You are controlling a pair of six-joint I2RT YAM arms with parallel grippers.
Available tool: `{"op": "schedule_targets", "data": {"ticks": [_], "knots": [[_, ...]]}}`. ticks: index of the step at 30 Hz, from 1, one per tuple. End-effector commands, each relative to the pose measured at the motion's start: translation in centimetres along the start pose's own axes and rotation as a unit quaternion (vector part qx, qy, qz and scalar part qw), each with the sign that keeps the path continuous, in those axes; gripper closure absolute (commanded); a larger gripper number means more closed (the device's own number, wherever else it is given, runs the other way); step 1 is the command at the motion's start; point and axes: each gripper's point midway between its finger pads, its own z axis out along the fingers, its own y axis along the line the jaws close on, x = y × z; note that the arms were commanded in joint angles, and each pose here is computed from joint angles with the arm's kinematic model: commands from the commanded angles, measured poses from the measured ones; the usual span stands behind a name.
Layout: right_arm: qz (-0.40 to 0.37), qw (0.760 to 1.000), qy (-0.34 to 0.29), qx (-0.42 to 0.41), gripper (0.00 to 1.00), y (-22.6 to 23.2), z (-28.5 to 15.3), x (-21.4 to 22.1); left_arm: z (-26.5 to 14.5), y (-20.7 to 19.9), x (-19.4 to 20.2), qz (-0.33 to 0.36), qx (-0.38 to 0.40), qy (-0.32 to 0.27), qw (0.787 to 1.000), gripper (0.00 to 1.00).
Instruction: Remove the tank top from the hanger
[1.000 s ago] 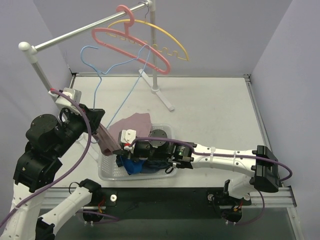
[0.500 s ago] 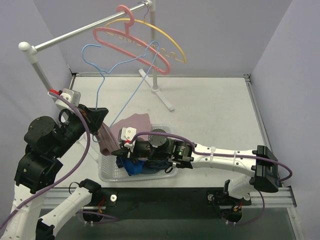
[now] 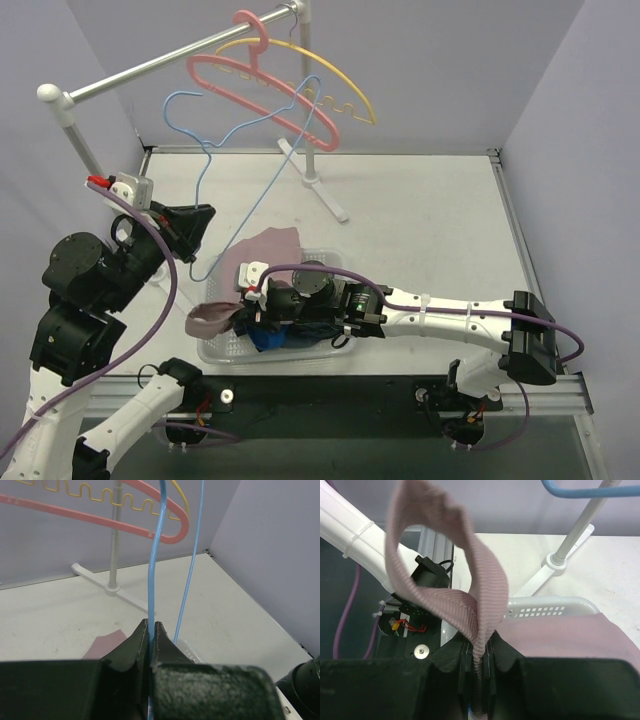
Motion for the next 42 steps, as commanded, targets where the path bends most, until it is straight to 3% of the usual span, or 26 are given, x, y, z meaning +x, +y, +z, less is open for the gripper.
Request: {"op": "schedule_targets", "data": {"ticks": [1, 7, 15, 20, 24, 30, 38, 42], "knots": [[0.005, 0.999, -0.049, -0.015, 1.00, 0.8, -0.4, -3.5, -0.4, 2.0, -2.8, 0.015, -0.061, -0.051, 0.997, 1.00], [0.043, 0.997, -0.051, 0.039, 1.00, -1.3, -2.5, -7.2, -2.2, 4.1, -4.1, 0.046, -0.128, -0.056, 0.989, 1.00], [0.008, 0.987, -0.159, 0.029, 1.00, -1.1, -7.5, -20.7, -6.5, 4.4, -7.2, 0.043, -0.161, -0.101, 0.981, 1.00], [-0.048, 0.967, -0.238, 0.072, 1.00, -2.6, -11.6, -28.1, -8.5, 4.6, -8.4, 0.040, -0.176, -0.128, 0.975, 1.00], [-0.076, 0.951, -0.273, 0.123, 1.00, -5.3, -13.3, -31.3, -8.9, 4.8, -8.4, 0.049, -0.185, -0.125, 0.974, 1.00], [-0.069, 0.934, -0.322, 0.139, 1.00, -7.4, -14.9, -35.4, -9.4, 5.3, -8.2, 0.057, -0.197, -0.119, 0.971, 1.00], [-0.042, 0.943, -0.305, 0.126, 1.00, -8.0, -12.3, -33.9, -10.1, 5.8, -7.8, 0.064, -0.211, -0.114, 0.969, 1.00], [-0.038, 0.940, -0.326, 0.095, 1.00, -7.1, -11.9, -34.6, -10.3, 5.9, -7.8, 0.063, -0.213, -0.114, 0.968, 1.00]]}}
